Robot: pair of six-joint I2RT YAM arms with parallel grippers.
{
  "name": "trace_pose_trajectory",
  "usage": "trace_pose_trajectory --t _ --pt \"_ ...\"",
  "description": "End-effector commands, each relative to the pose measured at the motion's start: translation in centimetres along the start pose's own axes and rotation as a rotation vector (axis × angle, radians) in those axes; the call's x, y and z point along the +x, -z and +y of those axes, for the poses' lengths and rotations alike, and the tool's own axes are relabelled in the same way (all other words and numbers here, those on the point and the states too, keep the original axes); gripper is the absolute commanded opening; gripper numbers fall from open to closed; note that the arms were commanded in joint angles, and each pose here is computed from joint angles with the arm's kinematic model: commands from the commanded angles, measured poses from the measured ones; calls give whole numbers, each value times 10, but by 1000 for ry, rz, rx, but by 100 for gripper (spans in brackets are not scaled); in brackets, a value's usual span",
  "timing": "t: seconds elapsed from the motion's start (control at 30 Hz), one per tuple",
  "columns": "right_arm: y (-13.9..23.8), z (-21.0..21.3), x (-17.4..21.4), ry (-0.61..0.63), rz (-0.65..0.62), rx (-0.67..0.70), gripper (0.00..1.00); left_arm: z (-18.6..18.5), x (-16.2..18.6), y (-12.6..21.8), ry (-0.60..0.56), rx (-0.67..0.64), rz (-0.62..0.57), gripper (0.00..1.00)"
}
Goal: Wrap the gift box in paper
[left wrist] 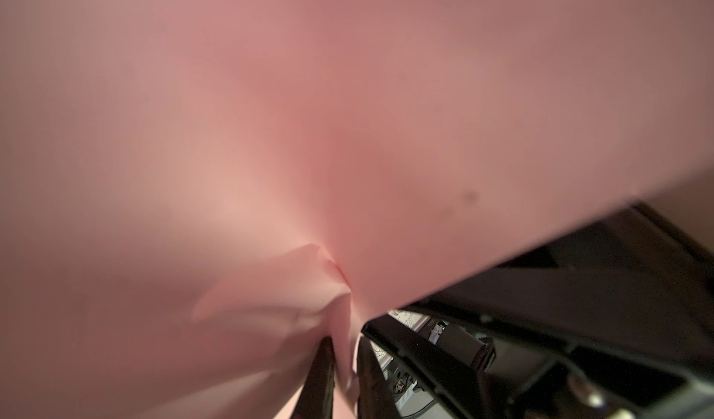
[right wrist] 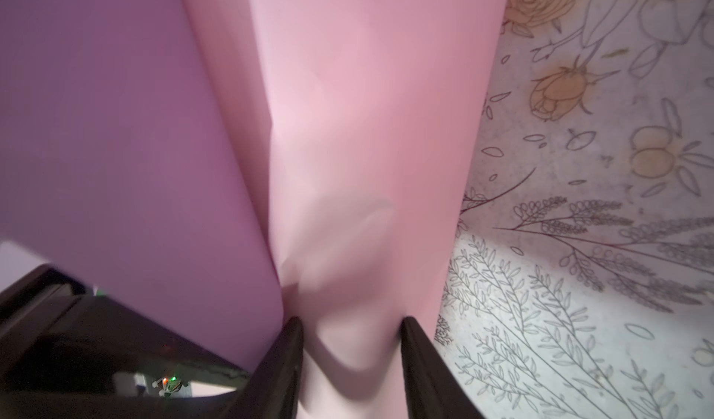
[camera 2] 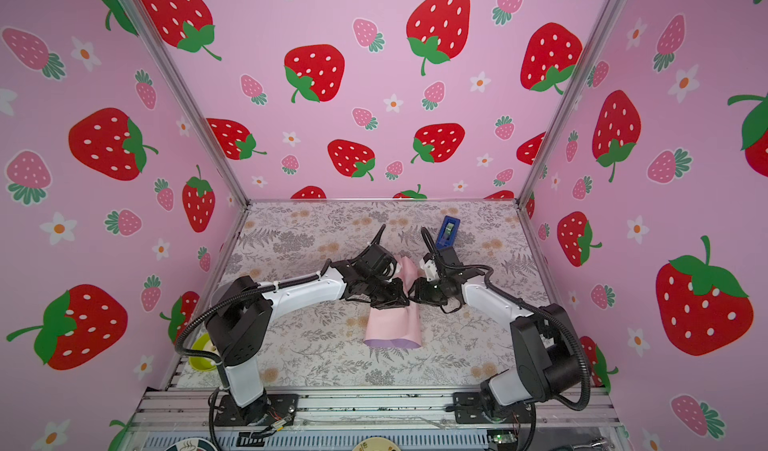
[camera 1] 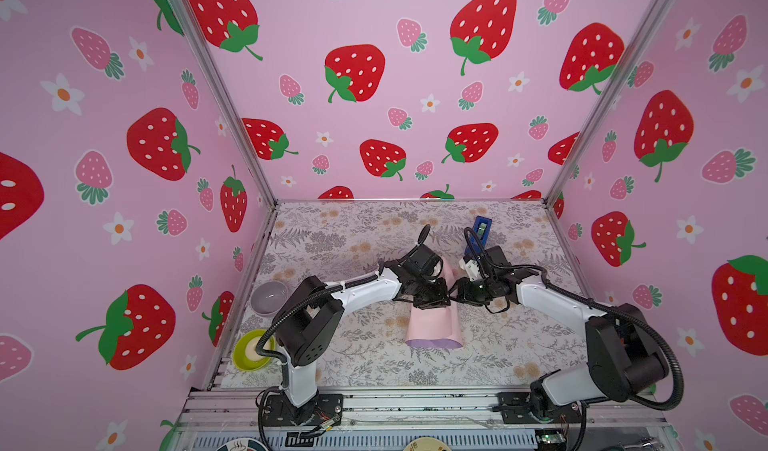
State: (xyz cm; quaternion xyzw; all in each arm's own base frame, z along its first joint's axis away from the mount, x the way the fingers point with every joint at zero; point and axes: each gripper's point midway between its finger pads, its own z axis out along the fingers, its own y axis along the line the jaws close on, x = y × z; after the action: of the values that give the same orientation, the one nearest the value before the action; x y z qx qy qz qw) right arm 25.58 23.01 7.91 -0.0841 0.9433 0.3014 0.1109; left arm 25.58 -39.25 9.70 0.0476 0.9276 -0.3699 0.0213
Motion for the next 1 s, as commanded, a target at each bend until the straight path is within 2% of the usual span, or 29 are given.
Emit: trace_pose_trajectory --t 0.0,0.23,0.3,0.4,0.47,0.63,0.9,0.97 --pt "7 -20 26 -34 88 106 44 22 22 -12 52 -31 73 18" --pt "42 -23 -4 -81 -60 110 50 39 31 -13 77 -57 84 26" --pt "45 -14 -9 -75 -78 64 51 41 32 -12 79 -61 85 27" --pt "39 6 -12 -60 -69 -67 62 44 33 -11 85 -67 84 29" --pt "32 15 -12 -62 -46 -139 64 44 32 -10 85 -67 82 29" --pt "11 13 -3 -80 37 -173 60 44 31 -11 86 -67 81 28" --pt "-10 -25 15 -97 107 -23 52 26 22 -1 69 -34 50 27" --pt "-12 -30 19 -99 114 -8 45 15 16 10 51 -24 20 27"
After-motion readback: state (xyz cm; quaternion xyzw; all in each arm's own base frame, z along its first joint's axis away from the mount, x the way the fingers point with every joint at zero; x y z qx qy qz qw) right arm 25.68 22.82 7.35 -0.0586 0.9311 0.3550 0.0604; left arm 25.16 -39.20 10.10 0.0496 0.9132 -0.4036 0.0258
